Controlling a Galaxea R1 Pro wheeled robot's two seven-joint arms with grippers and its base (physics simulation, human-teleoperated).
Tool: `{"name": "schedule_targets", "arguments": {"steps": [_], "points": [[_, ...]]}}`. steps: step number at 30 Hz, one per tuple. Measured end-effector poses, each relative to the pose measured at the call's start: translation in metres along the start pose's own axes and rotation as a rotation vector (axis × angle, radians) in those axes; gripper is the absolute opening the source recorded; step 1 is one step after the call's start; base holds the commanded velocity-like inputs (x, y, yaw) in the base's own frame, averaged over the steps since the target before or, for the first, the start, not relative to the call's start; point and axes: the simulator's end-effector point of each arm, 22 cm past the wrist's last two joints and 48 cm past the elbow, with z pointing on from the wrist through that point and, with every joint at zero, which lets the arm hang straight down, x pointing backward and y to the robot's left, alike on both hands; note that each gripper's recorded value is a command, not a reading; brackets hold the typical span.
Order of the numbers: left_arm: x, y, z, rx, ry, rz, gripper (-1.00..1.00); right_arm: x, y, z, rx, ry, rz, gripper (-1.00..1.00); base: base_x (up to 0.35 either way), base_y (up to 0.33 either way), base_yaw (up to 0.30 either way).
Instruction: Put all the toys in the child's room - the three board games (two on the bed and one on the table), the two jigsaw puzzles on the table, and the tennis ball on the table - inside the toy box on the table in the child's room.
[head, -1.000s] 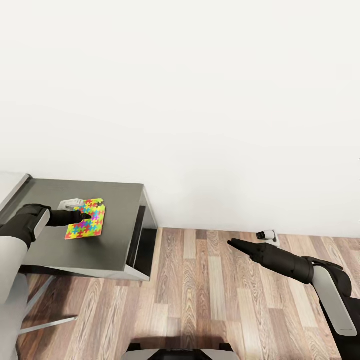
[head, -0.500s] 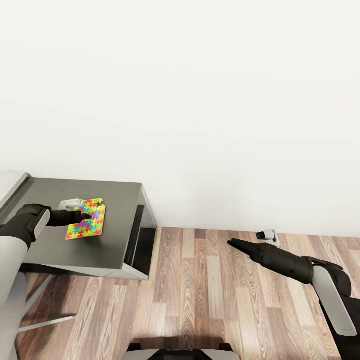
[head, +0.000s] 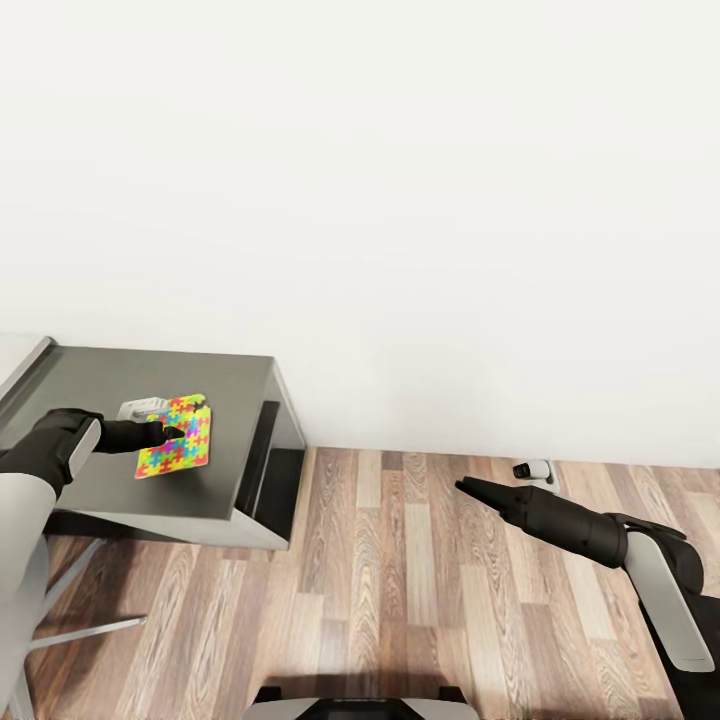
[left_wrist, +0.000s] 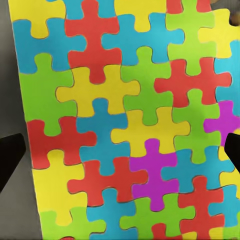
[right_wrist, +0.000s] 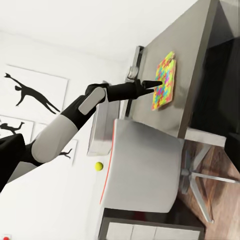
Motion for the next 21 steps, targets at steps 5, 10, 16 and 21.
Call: {"name": "schedule_targets", "arguments": {"steps": [5,10,16,21], "points": [[0.0001,-0.0003,0.0000,0.000,0.001,0.000,1.00,-0.0001,0.0001,0.0000,-0.001,0.000,0.000,1.00,-0.009,-0.010,0.000],[0.0000,-0.0003,0.0000,0.000,0.001,0.002,1.00,0.0000,0.0003,0.0003,-0.002,-0.001,0.001,1.00,-0.001,-0.001,0.000],[-0.0001,-0.0003,0.0000,0.000,0.001,0.002,1.00,0.0000,0.0003,0.0005,-0.003,-0.001,0.002,1.00,0.000,0.000,0.000],[-0.0001,-0.0003,0.0000,0.000,0.001,0.003,1.00,0.0000,0.0003,0.0006,-0.003,-0.002,0.002,1.00,0.000,0.000,0.000]]}}
